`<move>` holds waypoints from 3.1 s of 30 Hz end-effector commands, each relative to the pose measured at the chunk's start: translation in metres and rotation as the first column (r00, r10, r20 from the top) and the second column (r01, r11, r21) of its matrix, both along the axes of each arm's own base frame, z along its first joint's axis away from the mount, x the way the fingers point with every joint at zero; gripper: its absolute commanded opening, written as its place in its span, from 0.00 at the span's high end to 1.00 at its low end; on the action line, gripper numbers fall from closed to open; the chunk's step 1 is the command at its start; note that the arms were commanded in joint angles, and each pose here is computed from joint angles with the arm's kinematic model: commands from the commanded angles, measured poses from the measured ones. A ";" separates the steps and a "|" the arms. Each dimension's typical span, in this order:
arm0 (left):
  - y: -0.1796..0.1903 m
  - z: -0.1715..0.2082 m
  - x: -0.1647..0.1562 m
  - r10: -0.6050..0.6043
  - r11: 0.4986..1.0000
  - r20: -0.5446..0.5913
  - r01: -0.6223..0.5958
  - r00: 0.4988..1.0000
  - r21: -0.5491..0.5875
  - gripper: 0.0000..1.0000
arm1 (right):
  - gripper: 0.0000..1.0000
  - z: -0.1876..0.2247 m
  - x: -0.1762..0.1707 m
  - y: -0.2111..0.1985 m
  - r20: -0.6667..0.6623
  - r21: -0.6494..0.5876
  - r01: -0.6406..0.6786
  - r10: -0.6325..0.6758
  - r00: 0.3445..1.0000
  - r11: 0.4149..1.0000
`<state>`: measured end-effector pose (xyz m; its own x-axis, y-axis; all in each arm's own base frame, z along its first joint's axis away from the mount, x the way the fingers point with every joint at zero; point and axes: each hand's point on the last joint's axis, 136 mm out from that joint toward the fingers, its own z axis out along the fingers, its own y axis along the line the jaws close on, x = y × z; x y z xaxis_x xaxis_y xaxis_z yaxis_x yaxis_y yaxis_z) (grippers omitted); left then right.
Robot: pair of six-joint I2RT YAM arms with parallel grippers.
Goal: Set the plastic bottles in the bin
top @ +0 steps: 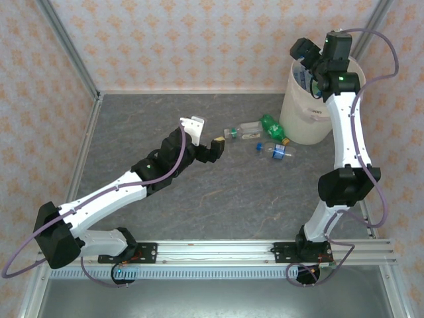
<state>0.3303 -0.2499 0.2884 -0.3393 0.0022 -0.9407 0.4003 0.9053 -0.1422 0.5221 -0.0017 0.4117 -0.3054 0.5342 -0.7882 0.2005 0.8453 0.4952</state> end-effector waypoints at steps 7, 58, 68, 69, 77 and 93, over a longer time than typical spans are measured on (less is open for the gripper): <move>0.009 0.015 -0.002 0.028 0.999 0.006 -0.028 1.000 -0.020 0.01 | 0.00 -0.018 0.030 -0.032 -0.031 -0.107 0.142 -0.146 0.989 0.984; 0.013 0.010 -0.010 0.023 0.998 -0.017 -0.024 1.000 -0.057 0.01 | 0.00 0.029 -0.061 -0.034 -0.004 -0.086 0.178 -0.179 0.984 0.980; 0.004 -0.001 0.013 0.028 0.990 -0.075 -0.038 0.997 -0.137 0.01 | 0.00 -0.020 -0.142 0.036 -0.050 -0.152 -0.009 0.001 0.999 0.988; 0.006 -0.002 0.017 0.041 0.987 -0.082 -0.053 0.996 -0.151 0.01 | 0.00 -0.030 -0.149 0.040 -0.064 -0.153 -0.018 0.008 0.998 0.988; 0.029 -0.012 0.046 0.098 0.950 -0.171 -0.143 0.980 -0.278 0.01 | 0.00 -0.134 -0.198 0.060 -0.208 0.011 -0.018 0.020 0.978 1.000; 0.026 -0.007 0.035 0.027 0.935 -0.196 -0.094 0.980 -0.341 0.01 | 0.00 -0.223 -0.215 0.042 -0.240 0.283 0.254 -0.188 0.952 0.925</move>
<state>0.3693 -0.2248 0.2612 -0.5250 -0.3060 -0.7942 0.2523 0.8352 -0.4886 0.2951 0.0468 0.1663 -0.4236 0.7450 -0.5153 0.4975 0.6667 0.5550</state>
